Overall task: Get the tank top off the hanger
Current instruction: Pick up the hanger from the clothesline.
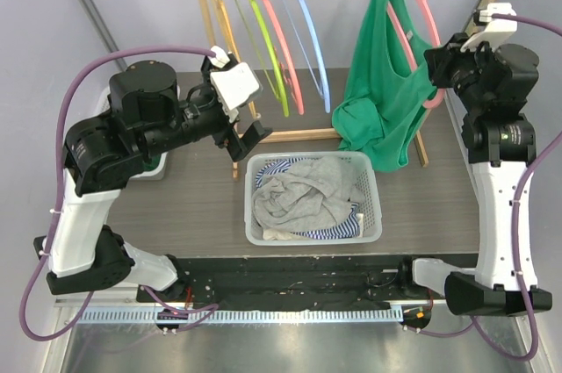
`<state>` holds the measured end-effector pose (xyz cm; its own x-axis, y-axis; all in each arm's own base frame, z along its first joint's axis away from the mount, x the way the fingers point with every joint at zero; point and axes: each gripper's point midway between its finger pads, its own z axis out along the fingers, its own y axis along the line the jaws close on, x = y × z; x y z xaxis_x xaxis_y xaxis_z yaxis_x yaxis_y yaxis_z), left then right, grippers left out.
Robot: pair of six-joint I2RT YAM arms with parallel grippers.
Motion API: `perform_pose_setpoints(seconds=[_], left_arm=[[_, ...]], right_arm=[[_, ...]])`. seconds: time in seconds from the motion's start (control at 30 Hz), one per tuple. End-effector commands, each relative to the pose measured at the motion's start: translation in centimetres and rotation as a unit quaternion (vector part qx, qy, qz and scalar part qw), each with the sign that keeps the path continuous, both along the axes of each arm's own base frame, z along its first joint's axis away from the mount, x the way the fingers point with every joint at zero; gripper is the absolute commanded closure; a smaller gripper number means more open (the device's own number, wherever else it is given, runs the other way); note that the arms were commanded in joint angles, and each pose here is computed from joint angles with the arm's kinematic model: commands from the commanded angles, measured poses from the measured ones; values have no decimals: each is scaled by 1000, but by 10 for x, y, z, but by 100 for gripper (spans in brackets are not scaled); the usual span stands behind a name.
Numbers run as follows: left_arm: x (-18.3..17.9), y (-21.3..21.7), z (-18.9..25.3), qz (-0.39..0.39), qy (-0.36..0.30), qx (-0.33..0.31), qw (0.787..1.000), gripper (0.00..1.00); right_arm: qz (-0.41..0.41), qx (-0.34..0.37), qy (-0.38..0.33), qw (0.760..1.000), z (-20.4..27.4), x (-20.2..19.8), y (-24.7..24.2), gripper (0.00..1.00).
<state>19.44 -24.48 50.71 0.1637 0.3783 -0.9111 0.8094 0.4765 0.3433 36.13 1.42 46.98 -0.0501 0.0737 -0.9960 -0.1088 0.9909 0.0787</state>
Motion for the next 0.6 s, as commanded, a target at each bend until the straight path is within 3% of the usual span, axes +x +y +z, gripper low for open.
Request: perform_pose_setpoints(seconds=[0.0, 0.33, 0.5, 0.57], left_arm=[[-2, -1, 19, -5, -12, -30, 999, 0], [-2, 2, 20, -2, -12, -34, 999, 0], [-2, 1, 18, -5, -11, -30, 999, 0], [-3, 1, 19, -5, -12, -32, 999, 0]], right_arm=[[14, -6, -134, 991, 68, -17, 6, 99], [23, -3, -102, 994, 68, -22, 10, 99], [112, 9, -108, 988, 70, -57, 42, 99], [139, 1, -140, 980, 85, -84, 52, 99]])
